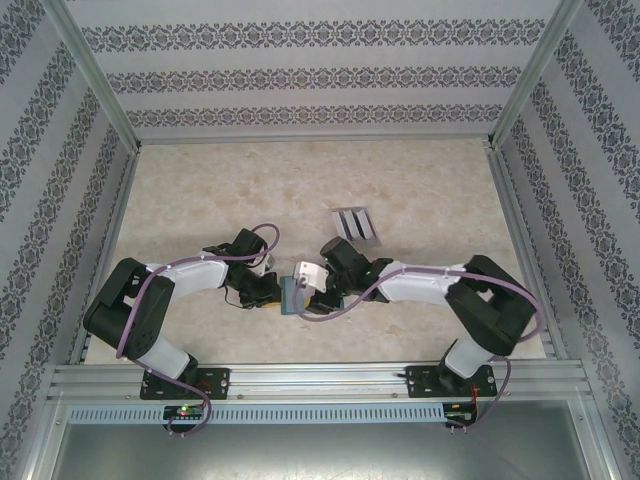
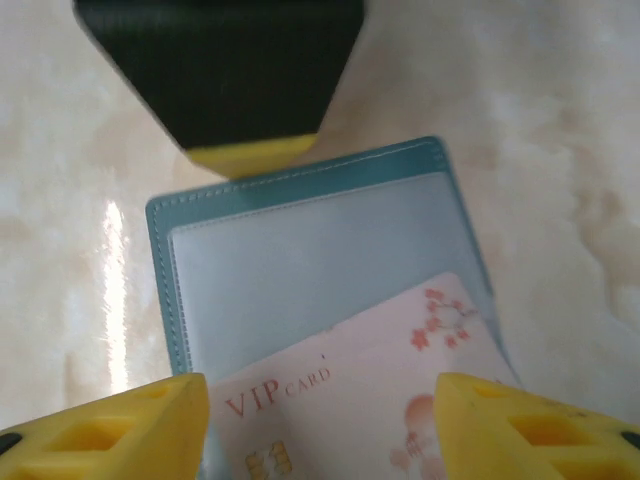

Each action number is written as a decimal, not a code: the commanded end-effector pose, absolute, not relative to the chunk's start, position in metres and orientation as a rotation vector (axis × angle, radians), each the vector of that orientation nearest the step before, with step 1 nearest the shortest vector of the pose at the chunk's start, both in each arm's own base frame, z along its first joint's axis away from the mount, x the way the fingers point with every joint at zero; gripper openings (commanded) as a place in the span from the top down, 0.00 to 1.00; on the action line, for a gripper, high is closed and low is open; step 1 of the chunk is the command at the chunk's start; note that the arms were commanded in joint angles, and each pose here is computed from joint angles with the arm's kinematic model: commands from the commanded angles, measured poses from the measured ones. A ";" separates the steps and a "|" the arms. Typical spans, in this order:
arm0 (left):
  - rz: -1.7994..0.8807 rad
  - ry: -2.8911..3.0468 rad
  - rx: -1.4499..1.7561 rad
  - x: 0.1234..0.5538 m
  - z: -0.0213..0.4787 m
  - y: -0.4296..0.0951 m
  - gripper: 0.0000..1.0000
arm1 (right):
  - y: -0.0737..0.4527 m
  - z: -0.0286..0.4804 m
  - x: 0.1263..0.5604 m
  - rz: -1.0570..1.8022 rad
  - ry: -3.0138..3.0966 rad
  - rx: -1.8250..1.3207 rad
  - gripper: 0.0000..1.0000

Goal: Put the credit cards into the card holder
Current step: Insert the credit card into the card slot.

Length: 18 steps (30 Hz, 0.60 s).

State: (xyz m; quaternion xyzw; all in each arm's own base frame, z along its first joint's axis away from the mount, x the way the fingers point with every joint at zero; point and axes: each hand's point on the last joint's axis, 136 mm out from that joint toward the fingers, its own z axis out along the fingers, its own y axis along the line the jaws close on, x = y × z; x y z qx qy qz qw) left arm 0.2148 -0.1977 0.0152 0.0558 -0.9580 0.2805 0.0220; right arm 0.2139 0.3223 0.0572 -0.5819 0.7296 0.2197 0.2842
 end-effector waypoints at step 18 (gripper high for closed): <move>1.085 -2.960 0.094 0.204 0.046 -0.210 0.70 | 0.275 0.046 0.205 0.814 2.889 -0.014 0.52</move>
